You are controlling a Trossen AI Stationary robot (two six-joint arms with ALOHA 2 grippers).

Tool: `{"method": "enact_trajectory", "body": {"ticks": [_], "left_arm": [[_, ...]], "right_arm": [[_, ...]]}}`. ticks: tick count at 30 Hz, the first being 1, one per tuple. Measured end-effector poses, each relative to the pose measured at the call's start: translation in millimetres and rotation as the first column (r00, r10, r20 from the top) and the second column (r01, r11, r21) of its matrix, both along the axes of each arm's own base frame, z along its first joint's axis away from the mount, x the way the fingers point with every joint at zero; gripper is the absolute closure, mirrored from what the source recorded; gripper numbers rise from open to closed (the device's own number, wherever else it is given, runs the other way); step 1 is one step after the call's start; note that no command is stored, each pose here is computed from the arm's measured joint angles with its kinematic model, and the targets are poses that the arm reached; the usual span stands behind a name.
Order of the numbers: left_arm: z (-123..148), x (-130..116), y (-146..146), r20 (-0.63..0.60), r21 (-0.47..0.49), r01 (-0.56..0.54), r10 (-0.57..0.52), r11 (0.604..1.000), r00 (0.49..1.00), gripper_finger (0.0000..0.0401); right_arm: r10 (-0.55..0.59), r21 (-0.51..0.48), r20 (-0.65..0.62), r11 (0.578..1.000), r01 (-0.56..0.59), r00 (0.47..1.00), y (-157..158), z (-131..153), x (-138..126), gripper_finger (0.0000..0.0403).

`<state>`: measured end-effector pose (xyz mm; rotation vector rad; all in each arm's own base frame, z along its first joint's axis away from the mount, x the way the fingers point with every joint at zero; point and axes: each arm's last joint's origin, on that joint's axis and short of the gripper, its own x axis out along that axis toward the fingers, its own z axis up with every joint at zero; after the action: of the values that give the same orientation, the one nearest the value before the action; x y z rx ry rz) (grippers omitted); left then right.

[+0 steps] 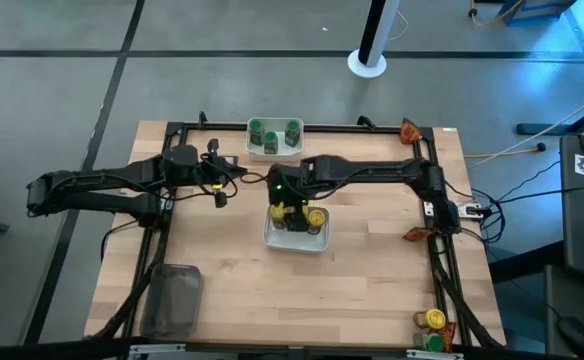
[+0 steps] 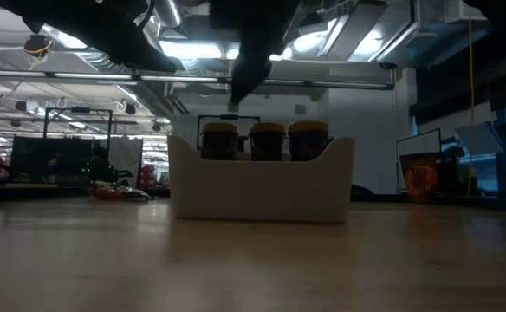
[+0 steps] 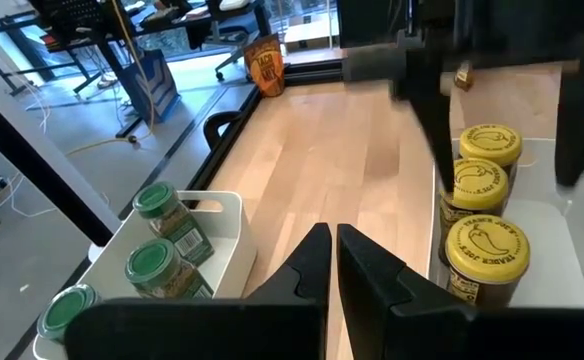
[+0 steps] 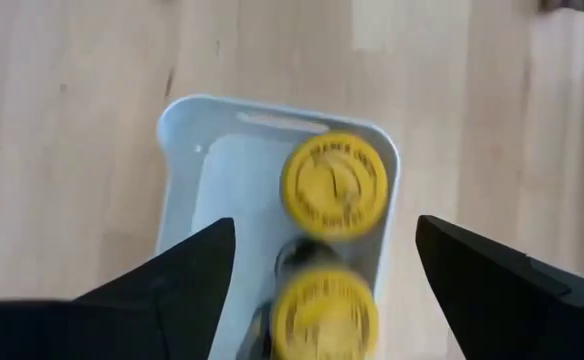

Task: Sort spices by type
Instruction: Put the yellow seasoning bottle into the bottom white bin

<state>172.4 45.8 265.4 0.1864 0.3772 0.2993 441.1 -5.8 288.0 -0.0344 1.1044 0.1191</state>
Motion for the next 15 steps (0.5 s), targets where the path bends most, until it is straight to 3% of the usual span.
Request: {"method": "enact_trajectory", "body": {"ticks": [9,15], "left_arm": [[0,0,0,0.0,0.0,0.0,0.0,1.0,1.0,0.0393],[0,0,0,0.001,0.0,0.0,0.0,1.0,1.0,0.0393]], "right_arm": [[-0.016,0.008,-0.046,1.0,0.017,0.999,1,60,-56,0.0095],[-0.056,0.011,-0.097,0.998,0.058,0.994,1,77,-91,0.0095]]}}
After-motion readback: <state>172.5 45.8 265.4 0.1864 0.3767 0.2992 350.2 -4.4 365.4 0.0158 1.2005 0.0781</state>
